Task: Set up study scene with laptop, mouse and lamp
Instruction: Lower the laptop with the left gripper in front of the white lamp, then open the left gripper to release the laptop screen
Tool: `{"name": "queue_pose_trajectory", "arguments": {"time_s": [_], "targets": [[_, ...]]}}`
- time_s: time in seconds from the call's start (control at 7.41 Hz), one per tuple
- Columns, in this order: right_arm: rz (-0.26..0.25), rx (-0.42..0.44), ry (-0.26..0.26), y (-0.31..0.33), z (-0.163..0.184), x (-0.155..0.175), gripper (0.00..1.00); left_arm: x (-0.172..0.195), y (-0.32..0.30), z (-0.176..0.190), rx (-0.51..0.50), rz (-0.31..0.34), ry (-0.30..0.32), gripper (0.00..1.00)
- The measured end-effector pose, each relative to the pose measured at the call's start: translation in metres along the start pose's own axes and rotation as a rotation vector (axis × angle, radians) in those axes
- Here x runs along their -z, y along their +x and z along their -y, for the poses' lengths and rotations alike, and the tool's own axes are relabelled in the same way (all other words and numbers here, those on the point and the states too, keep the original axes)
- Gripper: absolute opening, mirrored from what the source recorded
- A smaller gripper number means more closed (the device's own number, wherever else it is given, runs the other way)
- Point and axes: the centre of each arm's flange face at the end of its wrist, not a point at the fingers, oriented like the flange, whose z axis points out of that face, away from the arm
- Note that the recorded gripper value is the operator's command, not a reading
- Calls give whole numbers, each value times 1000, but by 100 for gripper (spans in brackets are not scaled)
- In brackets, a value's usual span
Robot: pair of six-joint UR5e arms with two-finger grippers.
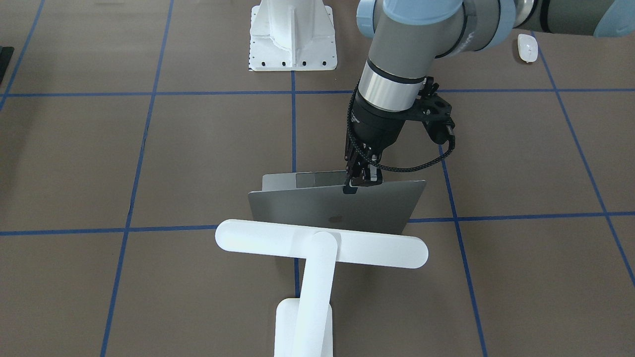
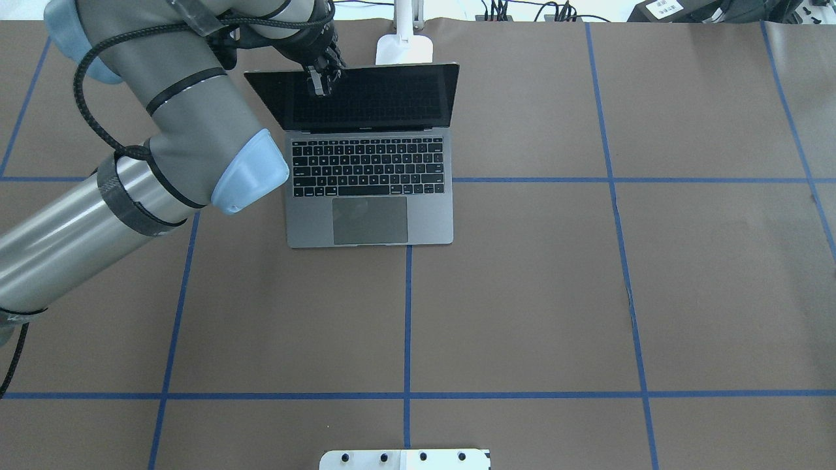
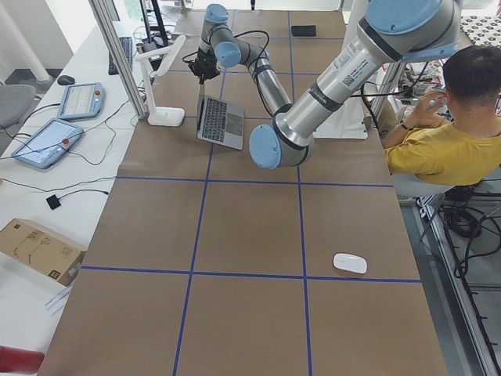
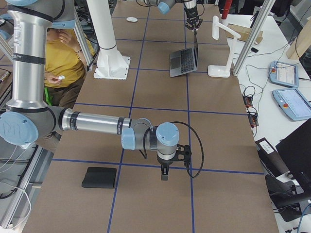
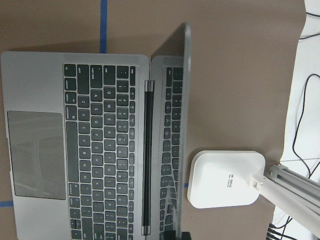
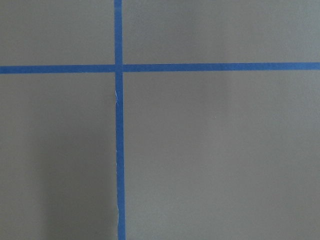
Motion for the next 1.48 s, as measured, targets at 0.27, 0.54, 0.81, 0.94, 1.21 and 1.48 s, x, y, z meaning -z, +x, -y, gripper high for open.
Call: {"name": "queue_pose_trajectory", "arguments": {"time_s": [0.27, 0.54, 0.81, 0.94, 1.21, 1.48], "targets": [[-1, -1, -6, 1, 0, -3, 100, -26, -11, -20, -16, -50, -8, 0], [-1, -1, -8, 1, 0, -4, 100, -48, -24, -31, -39, -103, -11, 0], [-1, 2, -10, -1, 0, -5, 100, -63, -28, -32, -51, -143, -9, 0], [-1, 4, -12, -1, 0, -6, 100, -69, -27, -31, -52, -155, -10, 0], [-1, 6, -13, -2, 1, -6, 100, -78, -25, -28, -52, -163, -11, 0], [-1, 8, -15, -3, 1, -7, 100, -82, -26, -24, -53, -162, -7, 29]]}}
